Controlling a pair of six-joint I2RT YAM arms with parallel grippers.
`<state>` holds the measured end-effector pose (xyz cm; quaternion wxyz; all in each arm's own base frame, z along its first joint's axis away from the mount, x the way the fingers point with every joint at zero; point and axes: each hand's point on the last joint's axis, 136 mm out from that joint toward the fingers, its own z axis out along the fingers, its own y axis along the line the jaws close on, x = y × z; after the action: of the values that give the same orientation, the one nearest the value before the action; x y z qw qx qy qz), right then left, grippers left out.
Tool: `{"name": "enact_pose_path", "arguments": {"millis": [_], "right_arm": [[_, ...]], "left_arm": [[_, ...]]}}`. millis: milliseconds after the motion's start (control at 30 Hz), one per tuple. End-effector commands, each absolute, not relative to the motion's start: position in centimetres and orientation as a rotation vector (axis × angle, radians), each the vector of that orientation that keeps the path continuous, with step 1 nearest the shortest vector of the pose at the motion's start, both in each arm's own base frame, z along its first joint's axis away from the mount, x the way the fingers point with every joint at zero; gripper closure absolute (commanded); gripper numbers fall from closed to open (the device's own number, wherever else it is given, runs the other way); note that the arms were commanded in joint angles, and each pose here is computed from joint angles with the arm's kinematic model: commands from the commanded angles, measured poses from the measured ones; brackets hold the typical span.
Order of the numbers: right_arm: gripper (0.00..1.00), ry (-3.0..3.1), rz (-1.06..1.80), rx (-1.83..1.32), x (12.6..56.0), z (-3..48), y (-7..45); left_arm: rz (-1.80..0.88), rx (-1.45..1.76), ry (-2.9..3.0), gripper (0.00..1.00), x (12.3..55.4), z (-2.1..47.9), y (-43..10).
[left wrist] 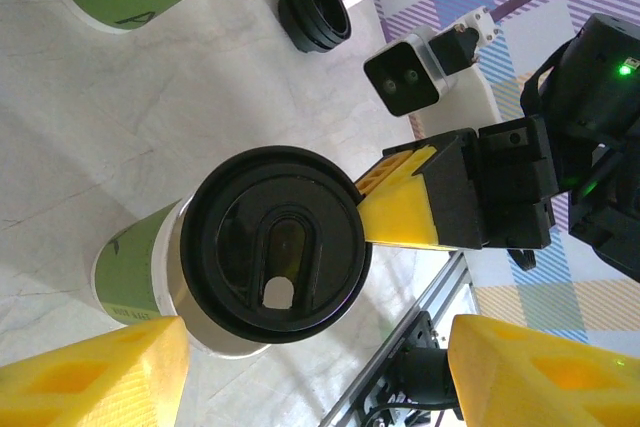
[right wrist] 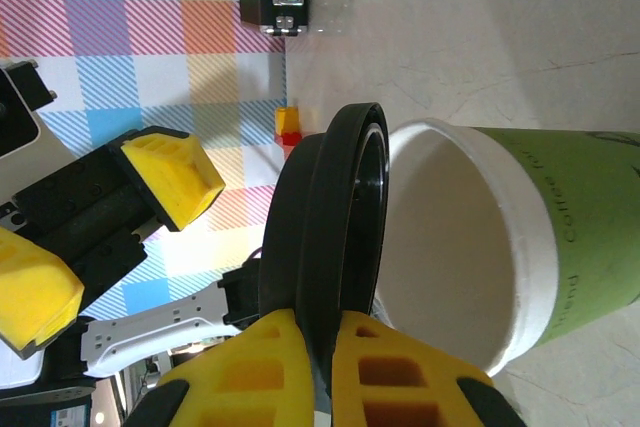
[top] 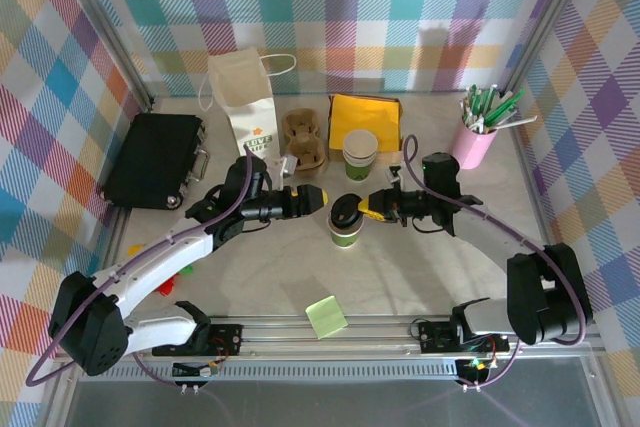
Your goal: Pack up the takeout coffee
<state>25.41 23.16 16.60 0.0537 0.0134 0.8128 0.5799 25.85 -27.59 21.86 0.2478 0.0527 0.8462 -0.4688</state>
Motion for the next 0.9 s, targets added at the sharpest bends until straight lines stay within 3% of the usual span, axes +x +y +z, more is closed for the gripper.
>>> {"name": "enact_pose_path", "arguments": {"millis": [0, 267, 600, 867], "right_arm": [[1.00, 2.445, 1.763, -0.013, 25.6, 16.4, 23.1], [0.91, 2.483, 1.745, -0.013, 25.5, 15.2, 23.1], [0.73, 2.508, 1.694, -0.016, 25.5, 14.6, 22.8], [0.69, 2.528, 1.657, -0.001, 25.7, 13.9, 22.6]], "left_arm": [[-1.302, 0.133, 2.297, 0.32, 26.2, 21.7, -27.7], [-1.285, 0.111, 2.325, 0.33, 26.5, 21.4, -27.7], [-1.286, 0.110, 2.338, 0.35, 26.6, 21.3, -27.8], [-1.286, 0.106, 2.341, 0.36, 26.7, 21.3, -27.9]]}}
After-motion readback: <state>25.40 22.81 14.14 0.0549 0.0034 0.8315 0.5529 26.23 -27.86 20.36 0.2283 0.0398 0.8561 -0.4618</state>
